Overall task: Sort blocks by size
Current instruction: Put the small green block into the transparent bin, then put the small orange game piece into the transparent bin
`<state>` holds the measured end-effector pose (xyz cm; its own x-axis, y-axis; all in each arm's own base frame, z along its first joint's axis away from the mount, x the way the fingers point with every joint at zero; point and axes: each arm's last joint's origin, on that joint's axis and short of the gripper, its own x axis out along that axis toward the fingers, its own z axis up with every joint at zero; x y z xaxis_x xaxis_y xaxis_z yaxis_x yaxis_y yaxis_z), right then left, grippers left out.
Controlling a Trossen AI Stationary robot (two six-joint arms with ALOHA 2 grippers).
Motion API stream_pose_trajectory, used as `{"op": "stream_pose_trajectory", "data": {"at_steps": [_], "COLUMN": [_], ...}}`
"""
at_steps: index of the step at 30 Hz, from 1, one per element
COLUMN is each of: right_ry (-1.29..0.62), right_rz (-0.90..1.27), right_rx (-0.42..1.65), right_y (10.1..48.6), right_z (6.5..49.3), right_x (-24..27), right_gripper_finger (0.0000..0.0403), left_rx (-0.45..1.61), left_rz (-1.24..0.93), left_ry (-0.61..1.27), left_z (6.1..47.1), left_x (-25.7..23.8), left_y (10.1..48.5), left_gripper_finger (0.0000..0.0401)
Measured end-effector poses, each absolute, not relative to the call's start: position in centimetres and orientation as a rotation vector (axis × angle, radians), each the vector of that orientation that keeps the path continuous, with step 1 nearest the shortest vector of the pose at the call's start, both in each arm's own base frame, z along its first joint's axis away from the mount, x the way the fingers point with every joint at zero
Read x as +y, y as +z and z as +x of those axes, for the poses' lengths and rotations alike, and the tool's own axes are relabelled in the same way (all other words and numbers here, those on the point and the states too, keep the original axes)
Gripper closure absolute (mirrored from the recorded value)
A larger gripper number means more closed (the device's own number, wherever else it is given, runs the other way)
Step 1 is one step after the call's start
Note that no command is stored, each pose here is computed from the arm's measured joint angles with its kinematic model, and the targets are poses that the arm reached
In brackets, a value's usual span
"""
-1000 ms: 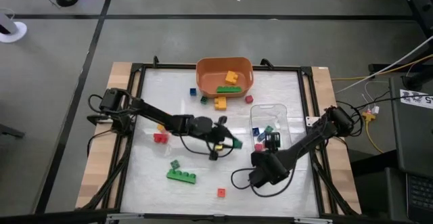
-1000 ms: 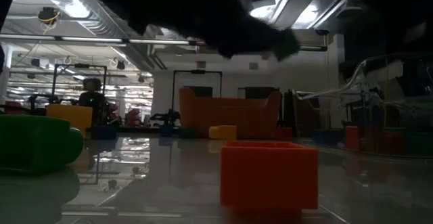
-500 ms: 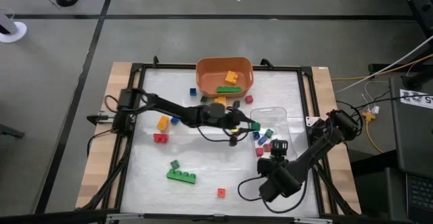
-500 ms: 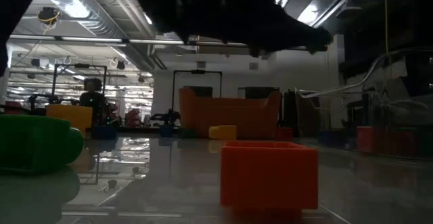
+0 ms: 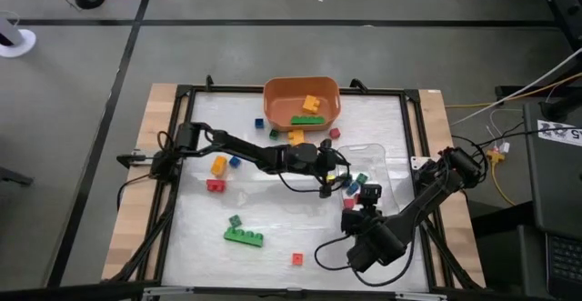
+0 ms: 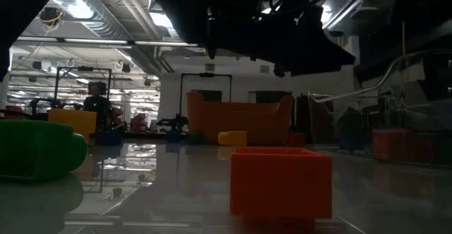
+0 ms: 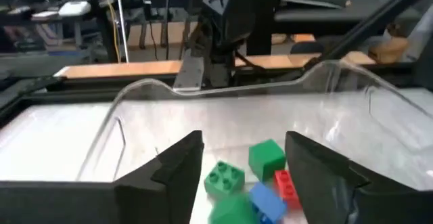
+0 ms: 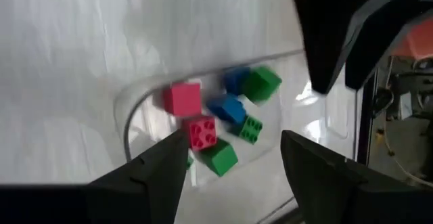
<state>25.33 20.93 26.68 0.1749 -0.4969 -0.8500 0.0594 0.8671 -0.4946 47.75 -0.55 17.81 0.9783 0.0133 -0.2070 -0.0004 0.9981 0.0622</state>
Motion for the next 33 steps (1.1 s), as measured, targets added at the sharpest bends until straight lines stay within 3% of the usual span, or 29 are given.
{"op": "stream_pose_trajectory", "data": {"at_steps": [5, 15, 19, 33], "right_ry": [-0.357, 0.027, 0.089, 0.074], "right_rz": [-0.266, 0.039, 0.131, 0.155], "right_rx": [1.221, 0.889, 0.789, 0.727], "right_y": [27.7, 26.1, 24.7, 17.0], "right_z": [26.5, 30.5, 31.5, 34.5], "right_x": [21.9, 25.9, 26.9, 29.2], "right_gripper_finger": [0.0166, 0.0166, 0.0166, 0.0166], "left_rx": [0.245, 0.705, 0.819, 0.875], "left_rz": [0.072, 0.080, 0.098, 0.044], "left_ry": [0.004, -0.039, -0.089, -0.105], "left_z": [46.9, 39.6, 36.4, 30.1], "left_x": [-0.5, -1.7, -3.3, -7.1], "left_y": [20.3, 26.4, 27.8, 25.8], "left_gripper_finger": [0.0188, 0.0204, 0.0205, 0.0205]}}
